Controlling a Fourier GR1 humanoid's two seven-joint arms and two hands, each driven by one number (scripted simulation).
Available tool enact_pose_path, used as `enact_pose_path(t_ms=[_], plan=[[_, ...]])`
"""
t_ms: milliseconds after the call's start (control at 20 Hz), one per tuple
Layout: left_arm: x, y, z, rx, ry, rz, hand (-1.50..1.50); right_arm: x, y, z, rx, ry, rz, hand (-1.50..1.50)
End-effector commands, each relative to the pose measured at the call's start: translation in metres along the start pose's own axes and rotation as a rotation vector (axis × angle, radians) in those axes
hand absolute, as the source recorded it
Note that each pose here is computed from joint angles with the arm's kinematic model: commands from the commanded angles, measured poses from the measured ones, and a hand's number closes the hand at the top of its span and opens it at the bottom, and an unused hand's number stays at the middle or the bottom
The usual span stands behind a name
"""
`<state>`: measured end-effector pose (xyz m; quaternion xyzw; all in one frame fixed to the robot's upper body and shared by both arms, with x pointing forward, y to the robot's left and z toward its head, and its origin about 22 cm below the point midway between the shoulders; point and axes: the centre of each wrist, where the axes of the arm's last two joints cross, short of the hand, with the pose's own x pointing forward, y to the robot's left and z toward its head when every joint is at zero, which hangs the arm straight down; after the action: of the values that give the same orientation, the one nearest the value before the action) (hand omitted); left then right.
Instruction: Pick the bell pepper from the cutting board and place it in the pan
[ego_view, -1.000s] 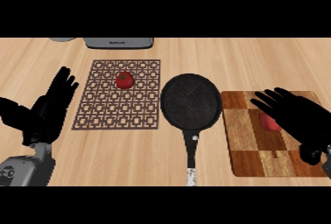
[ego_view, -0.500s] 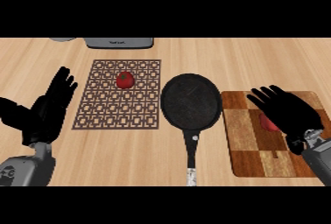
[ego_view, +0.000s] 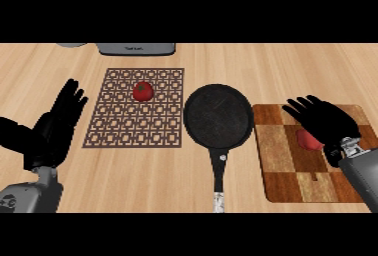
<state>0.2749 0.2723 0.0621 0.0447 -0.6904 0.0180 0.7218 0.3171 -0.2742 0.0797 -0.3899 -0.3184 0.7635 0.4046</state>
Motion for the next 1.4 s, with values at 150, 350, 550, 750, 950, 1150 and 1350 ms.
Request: enact_pose_path(t_ms=[150, 350, 550, 750, 950, 1150, 1350], plan=[[-0.011, -0.019, -0.005, 0.0, 0.007, 0.01, 0.0, 0.009, 0.021, -0.019, -0.013, -0.02, -0.011, -1.5], [0.018, 0.012, -0.016, -0.014, -0.002, 0.011, 0.0, 0.001, 0.016, -0.034, -0.006, -0.038, -0.066, -1.5], [-0.012, 0.009, -0.012, 0.011, 0.014, -0.001, 0.0, 0.006, 0.031, -0.023, 0.033, -0.028, -0.053, -1.5], [-0.002, -0.006, 0.0, -0.008, 0.005, 0.003, 0.0, 0.002, 0.058, -0.045, 0.019, -0.106, -0.03, 1.5], [0.009, -0.004, -0.003, 0.008, 0.014, -0.003, 0.0, 0.016, 0.051, -0.054, -0.013, -0.142, -0.032, 1.5], [0.008, 0.006, -0.001, -0.005, -0.009, 0.0, 0.0, 0.007, 0.048, -0.056, -0.047, -0.169, -0.052, 1.5], [-0.01, -0.007, 0.001, 0.0, 0.003, 0.018, 0.0, 0.01, 0.051, -0.058, -0.046, -0.162, -0.089, 1.5]])
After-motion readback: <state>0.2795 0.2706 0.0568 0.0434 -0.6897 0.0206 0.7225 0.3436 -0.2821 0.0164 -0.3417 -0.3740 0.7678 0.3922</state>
